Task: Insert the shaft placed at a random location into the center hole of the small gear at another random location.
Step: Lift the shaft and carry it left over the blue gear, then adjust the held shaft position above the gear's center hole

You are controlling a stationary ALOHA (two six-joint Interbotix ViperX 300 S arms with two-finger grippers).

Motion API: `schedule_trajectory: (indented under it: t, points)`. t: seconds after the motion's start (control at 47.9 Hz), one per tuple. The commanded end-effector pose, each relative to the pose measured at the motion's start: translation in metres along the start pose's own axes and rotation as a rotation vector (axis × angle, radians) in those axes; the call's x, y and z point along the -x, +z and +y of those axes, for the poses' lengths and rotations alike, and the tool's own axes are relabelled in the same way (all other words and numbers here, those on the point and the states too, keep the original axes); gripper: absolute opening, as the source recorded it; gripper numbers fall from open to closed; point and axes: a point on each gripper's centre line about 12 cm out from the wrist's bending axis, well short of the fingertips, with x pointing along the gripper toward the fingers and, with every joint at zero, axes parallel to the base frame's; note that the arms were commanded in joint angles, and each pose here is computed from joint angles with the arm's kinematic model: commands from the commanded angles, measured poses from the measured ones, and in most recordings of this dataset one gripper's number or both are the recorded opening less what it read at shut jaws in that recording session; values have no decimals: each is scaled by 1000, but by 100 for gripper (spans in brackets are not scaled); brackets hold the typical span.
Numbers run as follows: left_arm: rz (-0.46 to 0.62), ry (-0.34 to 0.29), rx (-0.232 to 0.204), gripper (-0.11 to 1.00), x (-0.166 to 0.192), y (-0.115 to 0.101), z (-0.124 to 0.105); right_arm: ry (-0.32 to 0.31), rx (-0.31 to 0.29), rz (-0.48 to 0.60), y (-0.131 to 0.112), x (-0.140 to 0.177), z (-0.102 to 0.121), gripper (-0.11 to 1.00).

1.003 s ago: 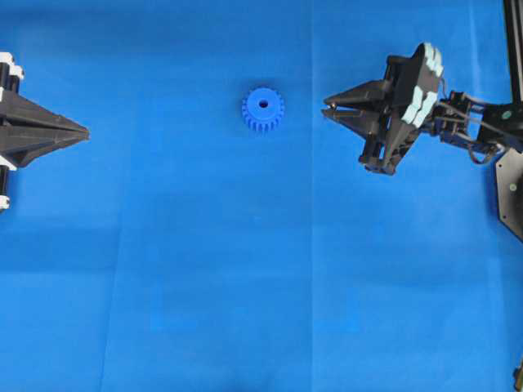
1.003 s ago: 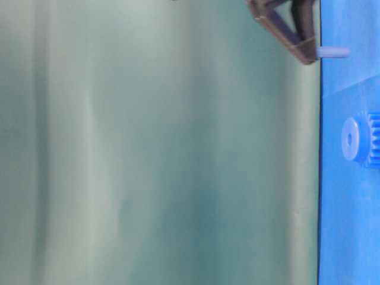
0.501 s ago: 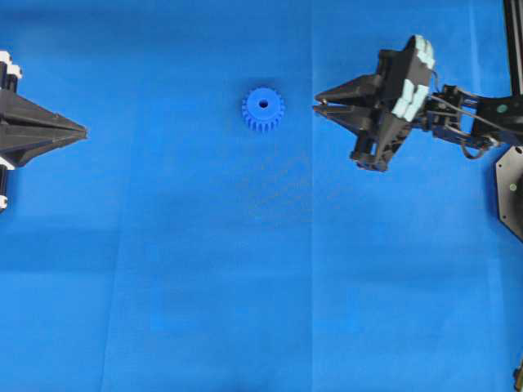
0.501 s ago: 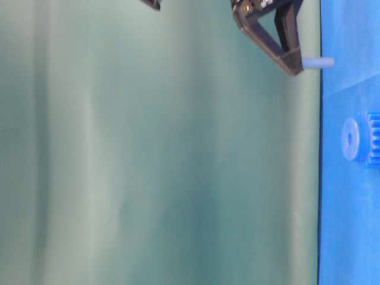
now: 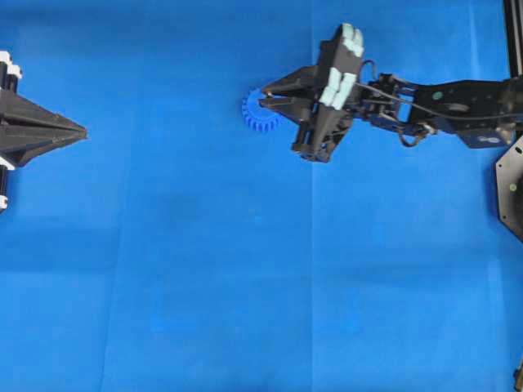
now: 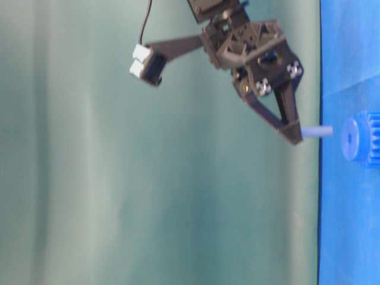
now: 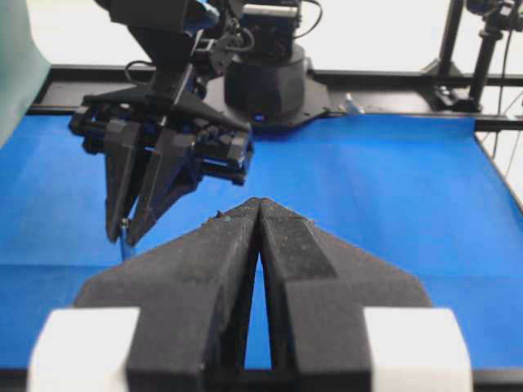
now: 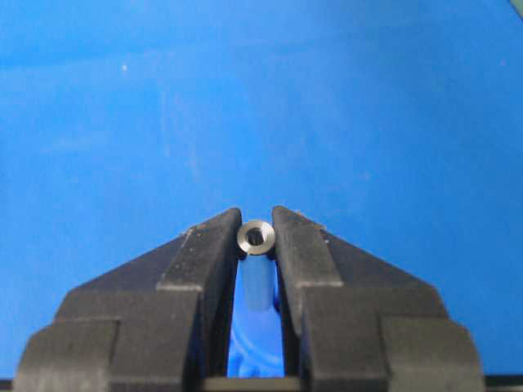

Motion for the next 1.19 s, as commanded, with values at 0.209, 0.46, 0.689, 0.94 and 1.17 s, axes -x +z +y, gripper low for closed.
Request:
schedule_trajectory:
  t: [0.209, 0.46, 0.689, 0.94, 1.17]
  points:
    - [-5, -2, 0, 0, -1, 2, 0, 8, 12, -27, 13, -8, 4, 2]
    - [-6, -2, -1, 0, -1, 2, 0, 7, 15, -21, 11, -8, 3, 2]
    - [-8, -2, -1, 0, -1, 2, 0, 0, 15, -9, 6, -10, 1, 2]
    - [-11, -2, 0, 0, -1, 2, 0, -10, 17, 26, -11, -18, -3, 2]
    - [-11, -2, 0, 0, -1, 2, 0, -11, 17, 28, -12, -19, -3, 2]
